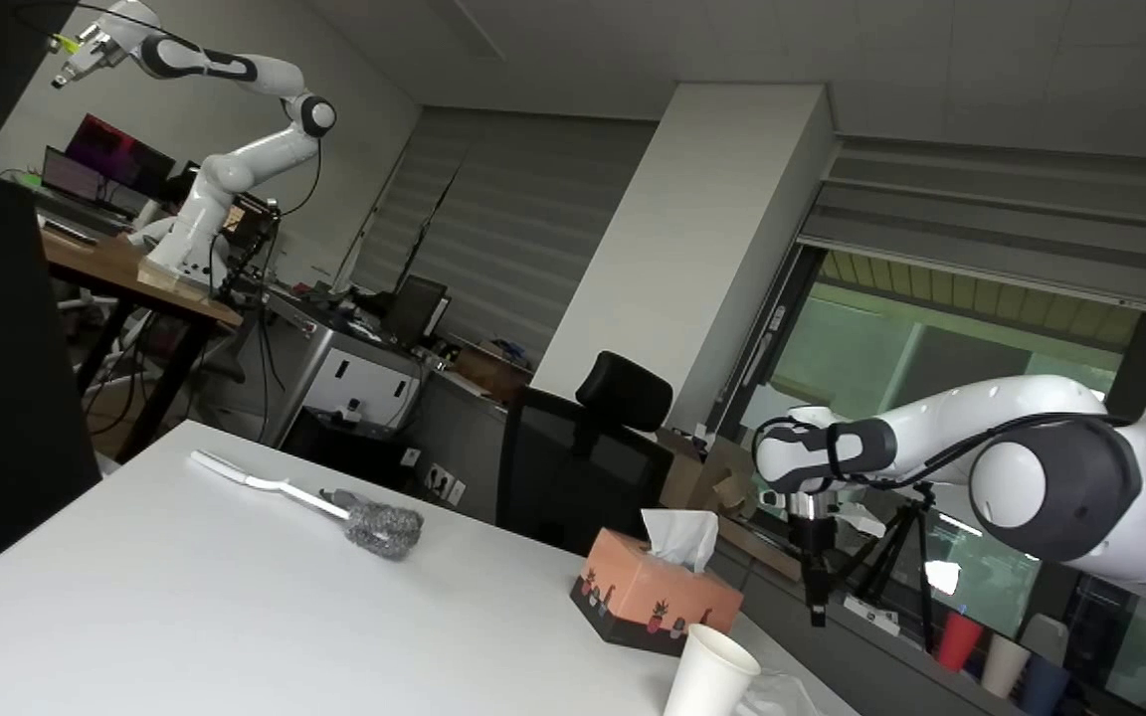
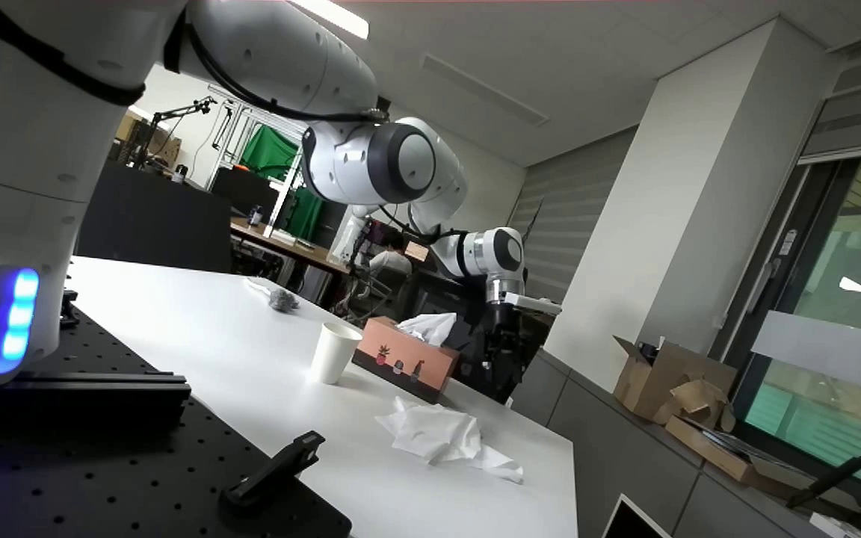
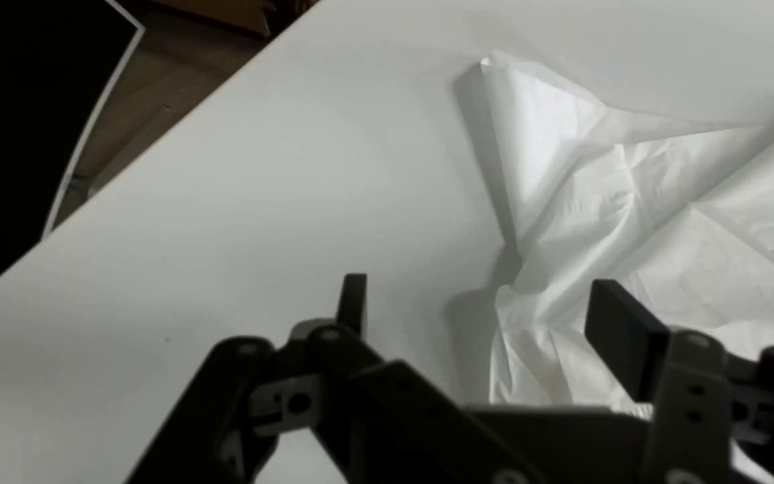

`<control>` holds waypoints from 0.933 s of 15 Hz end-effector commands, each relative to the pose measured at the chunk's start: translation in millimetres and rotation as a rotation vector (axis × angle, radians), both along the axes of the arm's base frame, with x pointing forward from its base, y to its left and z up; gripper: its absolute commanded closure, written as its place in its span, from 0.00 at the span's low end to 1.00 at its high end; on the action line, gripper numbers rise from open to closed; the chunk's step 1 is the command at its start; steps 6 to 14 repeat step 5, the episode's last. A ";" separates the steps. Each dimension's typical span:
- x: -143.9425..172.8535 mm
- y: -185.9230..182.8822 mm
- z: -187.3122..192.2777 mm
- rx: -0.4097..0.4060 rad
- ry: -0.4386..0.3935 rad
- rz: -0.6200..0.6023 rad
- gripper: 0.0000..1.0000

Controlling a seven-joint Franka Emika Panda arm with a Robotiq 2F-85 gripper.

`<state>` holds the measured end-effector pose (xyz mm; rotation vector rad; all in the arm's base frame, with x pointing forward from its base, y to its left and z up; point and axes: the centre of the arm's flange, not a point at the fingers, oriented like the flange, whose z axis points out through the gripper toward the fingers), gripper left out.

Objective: Pick a tissue from the box and place it on the table

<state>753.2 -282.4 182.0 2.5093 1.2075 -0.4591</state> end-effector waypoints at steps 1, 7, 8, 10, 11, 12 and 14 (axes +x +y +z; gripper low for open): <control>0.8 -1.5 5.1 -0.011 -0.006 0.001 0.00; 0.6 -0.5 2.8 -0.008 0.000 0.007 0.00; 0.6 -0.5 2.8 -0.008 0.000 0.007 0.00; 0.6 -0.5 2.8 -0.008 0.000 0.007 0.00; 0.6 -0.5 2.8 -0.008 0.000 0.007 0.00; 0.6 -0.5 2.8 -0.008 0.000 0.007 0.00; 0.6 -0.5 2.8 -0.008 0.000 0.007 0.00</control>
